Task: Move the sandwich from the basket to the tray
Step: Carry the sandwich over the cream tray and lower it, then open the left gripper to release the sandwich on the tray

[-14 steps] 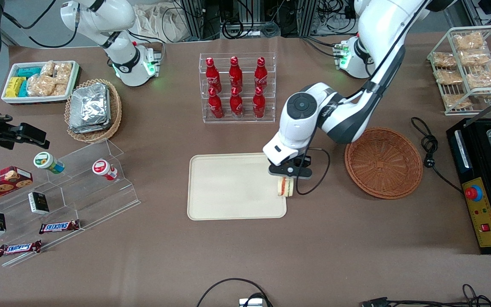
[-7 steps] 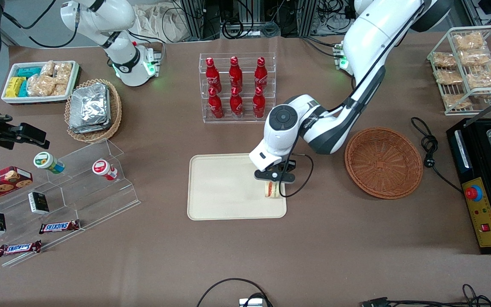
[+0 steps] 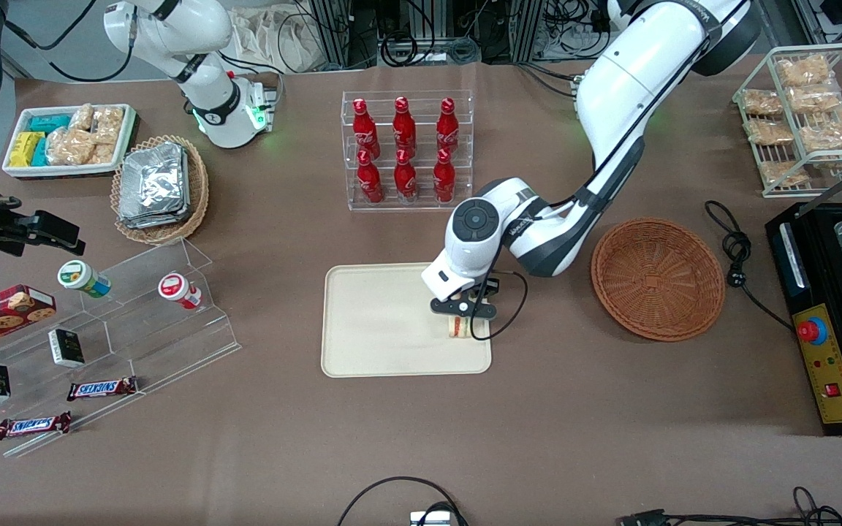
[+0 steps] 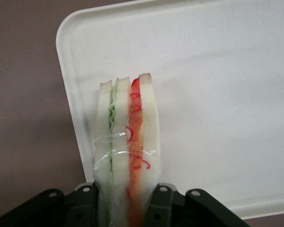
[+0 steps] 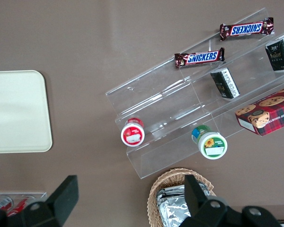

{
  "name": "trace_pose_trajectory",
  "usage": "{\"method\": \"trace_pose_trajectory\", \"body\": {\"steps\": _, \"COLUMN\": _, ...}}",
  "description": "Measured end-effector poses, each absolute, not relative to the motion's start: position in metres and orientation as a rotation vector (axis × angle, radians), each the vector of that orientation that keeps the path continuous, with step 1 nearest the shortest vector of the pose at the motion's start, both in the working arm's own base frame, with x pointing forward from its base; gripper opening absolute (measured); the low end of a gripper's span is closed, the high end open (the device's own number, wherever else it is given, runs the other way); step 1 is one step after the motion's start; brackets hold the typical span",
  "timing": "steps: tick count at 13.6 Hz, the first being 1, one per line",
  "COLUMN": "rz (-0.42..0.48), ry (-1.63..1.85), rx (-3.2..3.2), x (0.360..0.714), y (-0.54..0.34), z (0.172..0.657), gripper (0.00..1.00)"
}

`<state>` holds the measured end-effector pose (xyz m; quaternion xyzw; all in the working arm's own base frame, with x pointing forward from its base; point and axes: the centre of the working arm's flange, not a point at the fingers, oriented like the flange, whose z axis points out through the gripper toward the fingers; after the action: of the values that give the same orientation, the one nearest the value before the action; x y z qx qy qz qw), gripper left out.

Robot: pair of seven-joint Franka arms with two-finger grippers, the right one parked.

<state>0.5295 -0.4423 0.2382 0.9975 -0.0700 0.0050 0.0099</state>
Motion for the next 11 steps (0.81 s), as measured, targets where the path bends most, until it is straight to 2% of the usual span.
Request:
{"method": "trace_pose_trajectory", "body": {"steps": 6, "rz": -0.002, "ry": -0.253, "rx": 3.122, "x": 0.524, "y": -0.452, "z": 0.218, "gripper": 0.41}}
{"method": "trace_pose_trajectory", "body": {"steps": 8, "rz": 0.000, "ry": -0.253, "rx": 3.121, "x": 0.526, "y": -0.452, "z": 0.215, "gripper": 0.51}}
{"method": "trace_pose_trajectory", "body": {"steps": 9, "rz": 0.000, "ry": -0.252, "rx": 3.121, "x": 0.527, "y": -0.452, "z": 0.215, "gripper": 0.51}}
{"method": "trace_pose_trajectory", "body": {"steps": 11, "rz": -0.005, "ry": -0.251, "rx": 3.121, "x": 0.527, "y": -0.452, "z": 0.212, "gripper": 0.67}}
